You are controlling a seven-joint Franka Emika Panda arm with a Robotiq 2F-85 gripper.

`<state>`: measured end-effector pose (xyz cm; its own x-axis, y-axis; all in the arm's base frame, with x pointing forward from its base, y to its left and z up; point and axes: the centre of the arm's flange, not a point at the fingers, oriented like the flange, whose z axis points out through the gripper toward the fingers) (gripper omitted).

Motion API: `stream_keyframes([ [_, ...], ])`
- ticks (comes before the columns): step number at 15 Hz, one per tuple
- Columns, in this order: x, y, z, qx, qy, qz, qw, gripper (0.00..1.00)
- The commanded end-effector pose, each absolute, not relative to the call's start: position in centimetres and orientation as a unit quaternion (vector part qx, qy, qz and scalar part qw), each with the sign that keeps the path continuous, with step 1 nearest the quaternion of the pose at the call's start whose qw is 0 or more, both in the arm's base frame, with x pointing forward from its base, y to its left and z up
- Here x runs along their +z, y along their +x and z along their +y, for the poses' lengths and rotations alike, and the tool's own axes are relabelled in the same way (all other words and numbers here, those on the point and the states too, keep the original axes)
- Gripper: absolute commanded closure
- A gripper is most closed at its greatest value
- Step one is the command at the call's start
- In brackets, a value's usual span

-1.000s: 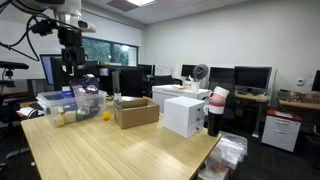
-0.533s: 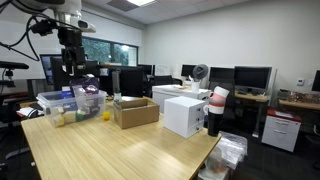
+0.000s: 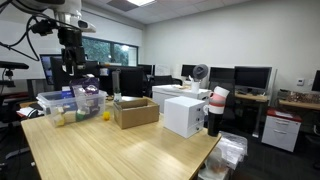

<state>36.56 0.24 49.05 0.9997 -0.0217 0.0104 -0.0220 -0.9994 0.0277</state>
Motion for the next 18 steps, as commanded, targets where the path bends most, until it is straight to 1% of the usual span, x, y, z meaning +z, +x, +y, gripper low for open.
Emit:
stream_keyframes([
  [1, 49.0, 36.6, 0.2, 0.005, 1.000, -0.011, 0.014, 0.00],
  [2, 48.5, 36.8, 0.8, 0.004, 1.000, -0.010, 0.023, 0.00],
  [4, 46.2, 39.6, 3.7, -0.010, 0.999, 0.014, 0.034, 0.00],
  [6, 45.5, 40.6, 4.4, -0.009, 0.999, 0.020, 0.038, 0.00],
  [12, 43.7, 45.5, 7.0, 0.026, 0.999, 0.029, 0.033, 0.00],
  [18, 43.8, 50.5, 9.2, 0.061, 0.996, 0.051, 0.026, 0.00],
])
